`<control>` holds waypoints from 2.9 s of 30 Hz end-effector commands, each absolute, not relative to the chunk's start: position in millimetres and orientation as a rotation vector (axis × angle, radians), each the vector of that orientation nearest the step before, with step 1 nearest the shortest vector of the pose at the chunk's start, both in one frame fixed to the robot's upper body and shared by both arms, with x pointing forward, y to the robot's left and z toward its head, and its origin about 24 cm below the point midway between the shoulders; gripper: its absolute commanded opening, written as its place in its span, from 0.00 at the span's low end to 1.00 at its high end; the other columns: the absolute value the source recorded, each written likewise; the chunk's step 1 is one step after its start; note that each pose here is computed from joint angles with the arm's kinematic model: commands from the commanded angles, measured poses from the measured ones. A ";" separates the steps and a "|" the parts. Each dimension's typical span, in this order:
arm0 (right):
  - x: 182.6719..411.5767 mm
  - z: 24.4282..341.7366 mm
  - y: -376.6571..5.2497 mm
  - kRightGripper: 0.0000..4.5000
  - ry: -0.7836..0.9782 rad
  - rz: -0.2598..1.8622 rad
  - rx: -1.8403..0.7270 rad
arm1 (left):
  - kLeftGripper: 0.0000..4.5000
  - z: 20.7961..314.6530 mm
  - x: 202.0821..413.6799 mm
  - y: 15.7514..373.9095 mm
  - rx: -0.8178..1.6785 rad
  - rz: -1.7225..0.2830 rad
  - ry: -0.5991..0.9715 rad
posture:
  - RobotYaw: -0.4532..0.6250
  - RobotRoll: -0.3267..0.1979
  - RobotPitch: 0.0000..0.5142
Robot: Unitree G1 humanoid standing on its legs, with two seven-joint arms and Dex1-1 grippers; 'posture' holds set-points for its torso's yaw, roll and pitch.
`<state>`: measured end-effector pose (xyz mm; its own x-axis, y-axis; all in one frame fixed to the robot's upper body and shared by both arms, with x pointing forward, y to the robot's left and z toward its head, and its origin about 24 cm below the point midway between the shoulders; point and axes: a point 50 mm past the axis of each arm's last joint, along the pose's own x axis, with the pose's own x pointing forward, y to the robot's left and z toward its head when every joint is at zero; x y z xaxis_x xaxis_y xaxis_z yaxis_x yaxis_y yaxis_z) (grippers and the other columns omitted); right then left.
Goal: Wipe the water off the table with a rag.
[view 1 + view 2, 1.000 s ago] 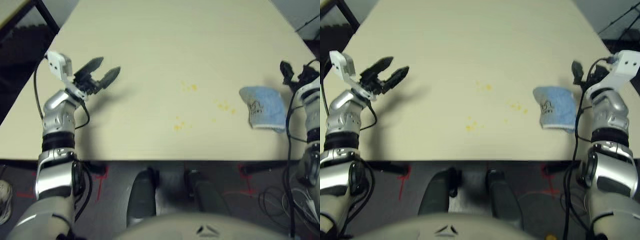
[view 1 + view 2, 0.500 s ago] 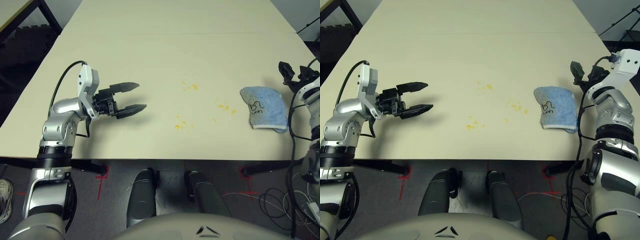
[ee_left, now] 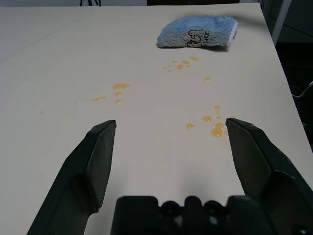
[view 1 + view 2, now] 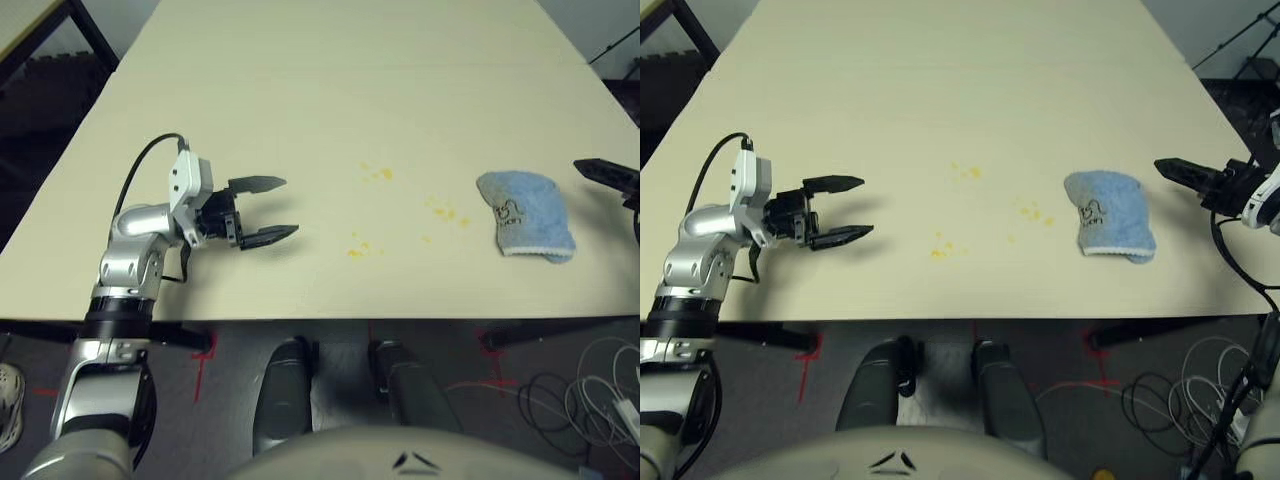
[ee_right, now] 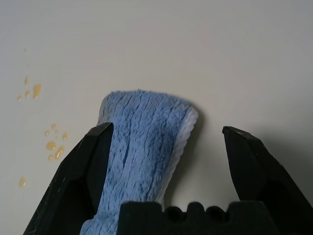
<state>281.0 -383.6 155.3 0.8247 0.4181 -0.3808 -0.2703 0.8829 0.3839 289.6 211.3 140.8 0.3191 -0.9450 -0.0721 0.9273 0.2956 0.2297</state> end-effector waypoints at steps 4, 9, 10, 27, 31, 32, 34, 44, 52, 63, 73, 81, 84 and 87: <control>277.8 142.3 -377.8 0.99 0.556 0.401 0.302 | 1.00 134.9 285.1 208.7 0.253 -1.254 -0.065 | 0.52 0.62 0.38; 282.5 133.0 -368.9 0.99 0.577 0.425 0.302 | 1.00 133.6 283.4 207.9 0.248 -1.257 -0.060 | 0.53 0.62 0.39; 283.7 130.6 -365.6 0.99 0.584 0.439 0.300 | 1.00 133.6 283.2 207.5 0.248 -1.257 -0.060 | 0.53 0.62 0.39; 294.0 102.2 -341.6 0.96 0.666 0.454 0.312 | 1.00 137.4 286.3 211.9 0.264 -1.231 -0.068 | 0.54 0.62 0.40; 290.3 101.3 -346.9 0.70 0.679 0.429 0.318 | 1.00 137.0 285.9 212.2 0.263 -1.230 -0.066 | 0.54 0.62 0.40; 289.7 101.4 -347.3 0.63 0.681 0.429 0.319 | 1.00 137.0 286.0 212.3 0.262 -1.230 -0.066 | 0.54 0.62 0.40; 288.4 101.7 -348.6 0.46 0.684 0.428 0.319 | 1.00 136.8 286.0 212.2 0.262 -1.231 -0.066 | 0.54 0.62 0.40; 291.3 132.1 -355.4 0.03 0.540 0.452 0.355 | 1.00 133.3 287.5 211.4 0.265 -1.230 -0.064 | 0.53 0.62 0.40; 309.2 172.7 -342.6 0.03 0.371 0.524 0.391 | 1.00 131.6 288.7 213.0 0.273 -1.223 -0.060 | 0.53 0.62 0.40; 328.3 144.9 -295.5 0.03 0.478 0.599 0.387 | 1.00 132.9 287.3 216.5 0.290 -1.207 -0.064 | 0.55 0.62 0.40; 322.7 106.0 -246.2 0.03 0.657 0.744 0.406 | 1.00 132.4 284.2 217.4 0.293 -1.199 -0.063 | 0.56 0.62 0.41; 300.8 90.6 -208.3 0.03 0.749 0.890 0.430 | 1.00 131.9 283.7 216.0 0.292 -1.199 -0.064 | 0.56 0.62 0.42; 291.0 87.4 -197.1 0.03 0.775 0.931 0.445 | 1.00 131.6 283.7 215.8 0.291 -1.199 -0.064 | 0.56 0.62 0.42; 284.4 86.5 -190.4 0.03 0.788 0.951 0.455 | 1.00 131.2 283.8 215.7 0.291 -1.199 -0.063 | 0.56 0.62 0.42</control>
